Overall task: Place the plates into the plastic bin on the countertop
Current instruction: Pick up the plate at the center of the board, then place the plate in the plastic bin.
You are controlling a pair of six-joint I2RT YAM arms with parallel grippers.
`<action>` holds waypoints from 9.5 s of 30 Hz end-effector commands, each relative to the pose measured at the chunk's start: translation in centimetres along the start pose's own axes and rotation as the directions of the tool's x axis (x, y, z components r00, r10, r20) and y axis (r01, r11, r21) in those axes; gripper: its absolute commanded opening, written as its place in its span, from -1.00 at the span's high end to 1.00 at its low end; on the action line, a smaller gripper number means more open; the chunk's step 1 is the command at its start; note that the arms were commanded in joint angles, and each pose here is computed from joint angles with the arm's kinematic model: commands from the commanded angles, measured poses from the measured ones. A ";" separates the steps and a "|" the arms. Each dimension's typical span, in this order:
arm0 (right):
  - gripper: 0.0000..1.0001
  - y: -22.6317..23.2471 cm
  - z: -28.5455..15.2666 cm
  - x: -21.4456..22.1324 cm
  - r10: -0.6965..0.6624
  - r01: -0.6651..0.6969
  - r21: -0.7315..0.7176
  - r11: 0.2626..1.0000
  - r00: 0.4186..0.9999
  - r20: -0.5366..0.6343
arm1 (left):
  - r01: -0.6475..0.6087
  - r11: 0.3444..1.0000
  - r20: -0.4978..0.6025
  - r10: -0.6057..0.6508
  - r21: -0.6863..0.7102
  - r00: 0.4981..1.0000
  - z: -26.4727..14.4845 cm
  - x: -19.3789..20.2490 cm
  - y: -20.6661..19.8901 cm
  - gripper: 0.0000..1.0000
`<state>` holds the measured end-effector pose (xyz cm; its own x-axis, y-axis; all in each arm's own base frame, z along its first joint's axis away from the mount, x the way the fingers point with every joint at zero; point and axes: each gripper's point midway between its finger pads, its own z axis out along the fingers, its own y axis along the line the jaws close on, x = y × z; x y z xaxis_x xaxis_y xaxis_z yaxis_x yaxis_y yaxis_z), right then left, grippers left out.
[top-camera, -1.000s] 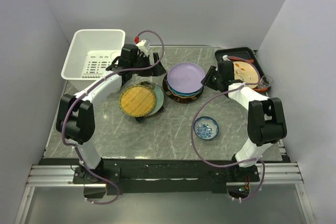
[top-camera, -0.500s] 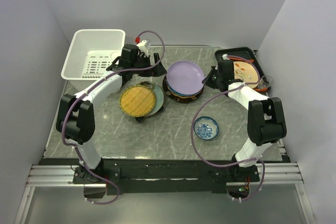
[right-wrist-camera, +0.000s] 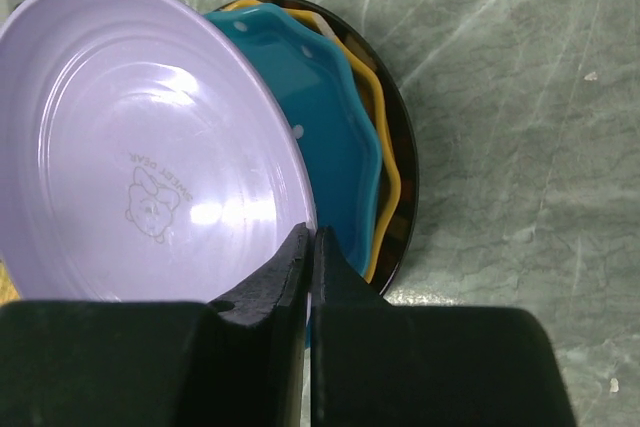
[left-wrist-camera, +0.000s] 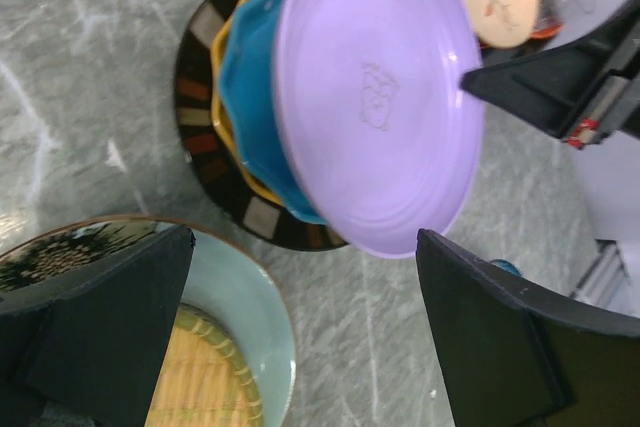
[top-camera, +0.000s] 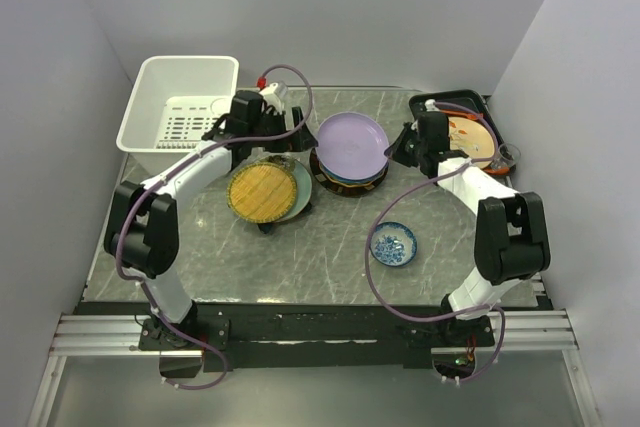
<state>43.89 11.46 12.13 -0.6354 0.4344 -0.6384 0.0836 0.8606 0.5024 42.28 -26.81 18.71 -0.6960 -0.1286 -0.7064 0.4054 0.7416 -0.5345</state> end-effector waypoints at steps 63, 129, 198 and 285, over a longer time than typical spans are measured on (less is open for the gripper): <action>-0.53 8.3 -6.4 -4.0 -0.039 0.085 -0.333 0.939 0.989 0.142 | 0.029 0.945 0.087 -0.060 0.327 0.994 -1.4 -1.8 -5.5 0.99; -0.98 14.0 -11.0 -2.3 -0.151 0.246 -0.614 0.750 0.968 0.203 | 0.234 0.969 0.461 -0.171 -0.083 0.871 -11.0 -18.8 7.6 0.99; -0.99 12.3 -8.6 -1.3 -0.147 0.196 -0.558 0.806 0.980 0.132 | 0.627 0.533 0.590 -0.268 -0.568 0.762 -17.2 -12.4 30.4 0.99; -0.94 6.7 -6.6 -1.6 -0.105 0.121 -0.263 0.957 0.992 0.076 | 0.111 0.981 0.383 -0.043 -0.157 0.923 -14.6 -17.8 5.6 -0.99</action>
<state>39.21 15.88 17.94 -0.6346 0.3548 -0.6866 -0.2095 0.7761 0.5948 48.52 -7.92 32.80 -0.4507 -0.4653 -0.7618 0.1173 0.8152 -0.5672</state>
